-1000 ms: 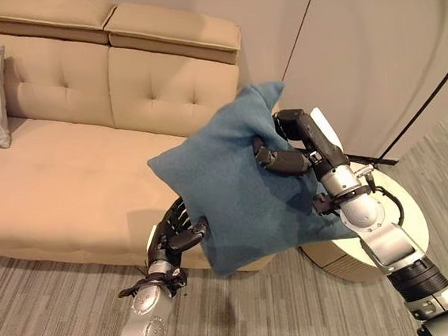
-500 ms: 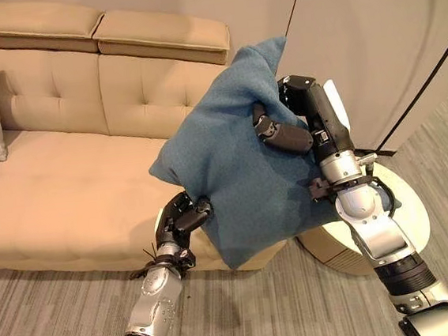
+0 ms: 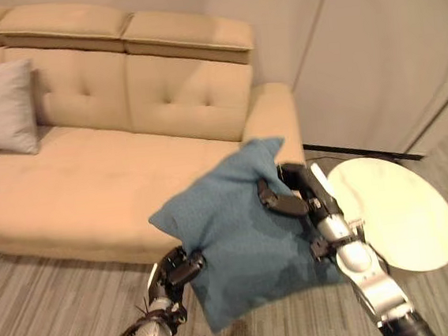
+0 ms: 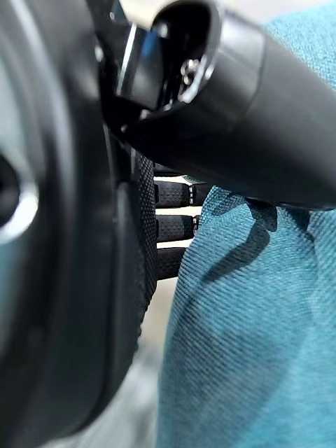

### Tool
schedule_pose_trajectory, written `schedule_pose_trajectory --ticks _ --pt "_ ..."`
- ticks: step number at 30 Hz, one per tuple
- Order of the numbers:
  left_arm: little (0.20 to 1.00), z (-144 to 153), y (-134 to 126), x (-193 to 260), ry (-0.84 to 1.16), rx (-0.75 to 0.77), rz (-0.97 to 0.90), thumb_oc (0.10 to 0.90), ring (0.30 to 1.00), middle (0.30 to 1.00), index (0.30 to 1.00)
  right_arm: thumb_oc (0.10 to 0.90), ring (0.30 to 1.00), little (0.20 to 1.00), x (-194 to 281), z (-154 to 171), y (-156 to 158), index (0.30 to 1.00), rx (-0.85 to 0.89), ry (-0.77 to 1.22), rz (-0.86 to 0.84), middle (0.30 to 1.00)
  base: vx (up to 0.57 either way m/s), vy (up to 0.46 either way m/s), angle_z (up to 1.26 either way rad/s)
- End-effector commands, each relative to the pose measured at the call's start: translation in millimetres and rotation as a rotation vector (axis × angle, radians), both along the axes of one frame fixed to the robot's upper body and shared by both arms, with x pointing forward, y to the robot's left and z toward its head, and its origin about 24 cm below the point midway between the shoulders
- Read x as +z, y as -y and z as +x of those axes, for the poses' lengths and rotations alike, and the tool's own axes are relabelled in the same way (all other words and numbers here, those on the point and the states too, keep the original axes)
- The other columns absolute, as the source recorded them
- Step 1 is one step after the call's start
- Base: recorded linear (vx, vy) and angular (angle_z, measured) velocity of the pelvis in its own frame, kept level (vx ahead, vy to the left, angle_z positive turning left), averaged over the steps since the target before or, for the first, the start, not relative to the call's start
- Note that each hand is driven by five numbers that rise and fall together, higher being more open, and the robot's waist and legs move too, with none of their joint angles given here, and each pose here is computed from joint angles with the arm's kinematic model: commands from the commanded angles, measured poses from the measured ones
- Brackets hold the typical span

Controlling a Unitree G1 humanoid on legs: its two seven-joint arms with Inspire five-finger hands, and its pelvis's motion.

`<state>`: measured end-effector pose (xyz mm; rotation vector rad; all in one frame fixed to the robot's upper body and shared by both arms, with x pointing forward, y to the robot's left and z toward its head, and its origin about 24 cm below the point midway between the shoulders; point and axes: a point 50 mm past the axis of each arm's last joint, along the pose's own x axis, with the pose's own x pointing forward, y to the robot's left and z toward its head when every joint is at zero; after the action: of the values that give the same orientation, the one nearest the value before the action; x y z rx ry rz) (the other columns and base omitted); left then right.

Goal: Pick up all the scattered cushions and arrange them neatly on the sofa.

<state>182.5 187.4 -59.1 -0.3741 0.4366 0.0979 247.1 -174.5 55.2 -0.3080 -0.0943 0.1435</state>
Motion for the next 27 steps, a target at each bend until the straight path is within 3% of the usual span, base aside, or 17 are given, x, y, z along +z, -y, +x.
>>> schedule_pose_trajectory --ticks 1,16,27 --pt "0.300 43 14 51 0.310 -0.084 -0.036 0.400 0.300 0.300 0.300 0.400 0.300 0.300 96 19 -1 0.300 -0.005 0.505 0.181 0.300 0.05 -0.029 0.67" --pt "0.300 42 13 50 0.315 -0.038 -0.069 0.400 0.300 0.300 0.300 0.400 0.300 0.300 70 16 24 0.300 -0.068 0.372 0.105 0.300 0.02 -0.073 0.82" --pt "0.300 34 3 45 0.272 -0.081 0.021 0.400 0.300 0.300 0.300 0.400 0.300 0.300 54 18 16 0.300 -0.073 0.291 0.132 0.300 0.15 0.088 0.25"
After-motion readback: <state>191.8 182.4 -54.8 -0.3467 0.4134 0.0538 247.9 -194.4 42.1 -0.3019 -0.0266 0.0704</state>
